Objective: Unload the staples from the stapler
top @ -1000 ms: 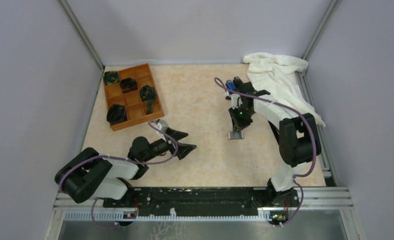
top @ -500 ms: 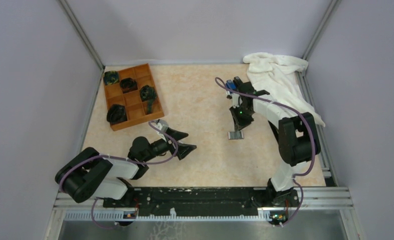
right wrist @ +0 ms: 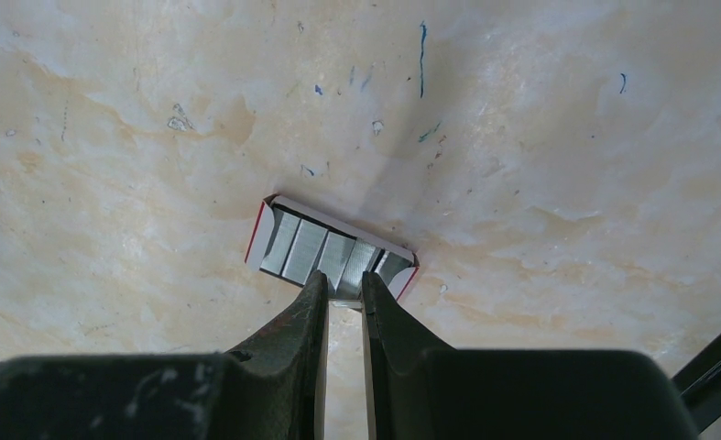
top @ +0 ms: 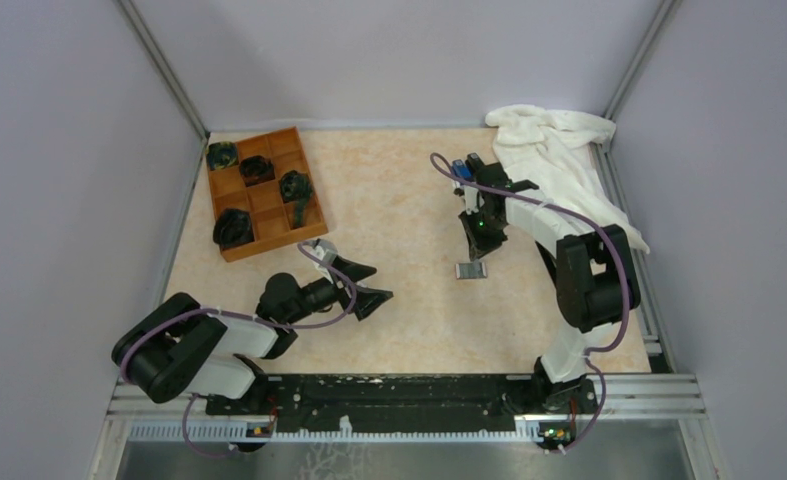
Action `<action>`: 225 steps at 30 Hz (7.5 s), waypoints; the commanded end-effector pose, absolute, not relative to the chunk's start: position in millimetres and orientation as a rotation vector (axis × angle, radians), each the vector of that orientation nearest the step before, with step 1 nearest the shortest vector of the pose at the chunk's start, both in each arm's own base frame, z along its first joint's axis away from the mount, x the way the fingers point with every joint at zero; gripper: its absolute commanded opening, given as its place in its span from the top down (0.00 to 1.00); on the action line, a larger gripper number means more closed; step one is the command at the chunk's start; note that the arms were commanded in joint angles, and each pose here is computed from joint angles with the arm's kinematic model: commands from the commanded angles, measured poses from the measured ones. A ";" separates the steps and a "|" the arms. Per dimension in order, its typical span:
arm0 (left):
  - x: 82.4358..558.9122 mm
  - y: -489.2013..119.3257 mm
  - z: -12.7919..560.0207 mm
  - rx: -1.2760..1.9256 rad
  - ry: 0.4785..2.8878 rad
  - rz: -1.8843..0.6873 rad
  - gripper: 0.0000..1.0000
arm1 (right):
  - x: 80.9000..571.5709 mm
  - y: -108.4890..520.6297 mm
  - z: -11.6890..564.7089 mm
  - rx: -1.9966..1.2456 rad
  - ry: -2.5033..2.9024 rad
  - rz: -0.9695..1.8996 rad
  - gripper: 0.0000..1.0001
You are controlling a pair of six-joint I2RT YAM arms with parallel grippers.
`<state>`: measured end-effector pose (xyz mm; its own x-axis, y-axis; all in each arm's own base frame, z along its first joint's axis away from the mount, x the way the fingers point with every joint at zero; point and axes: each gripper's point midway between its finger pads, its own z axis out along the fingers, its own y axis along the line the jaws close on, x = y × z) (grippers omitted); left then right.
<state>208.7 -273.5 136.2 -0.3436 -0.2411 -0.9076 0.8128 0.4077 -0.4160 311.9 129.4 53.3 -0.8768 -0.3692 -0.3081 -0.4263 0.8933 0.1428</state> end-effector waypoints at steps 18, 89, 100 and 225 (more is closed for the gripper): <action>209.0 -276.9 152.0 0.545 1.481 -1.203 0.01 | 310.4 125.1 50.5 -0.571 2.762 0.249 0.88; 208.2 -273.9 156.6 0.545 1.467 -1.189 0.01 | 338.5 136.9 61.2 -0.664 2.684 0.273 0.81; 207.4 -273.3 155.8 0.544 1.468 -1.190 0.01 | 335.6 126.4 44.4 -0.685 2.738 0.182 0.86; 207.3 -285.2 176.3 0.603 1.427 -1.235 0.02 | 273.7 84.6 77.9 -0.775 2.574 0.343 0.88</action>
<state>206.8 -279.8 158.7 -0.2938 -0.2500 -0.9226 0.8558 0.3610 -0.3704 269.2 117.4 93.1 -0.6851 -0.5429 -0.4857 -0.6629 0.7411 0.1066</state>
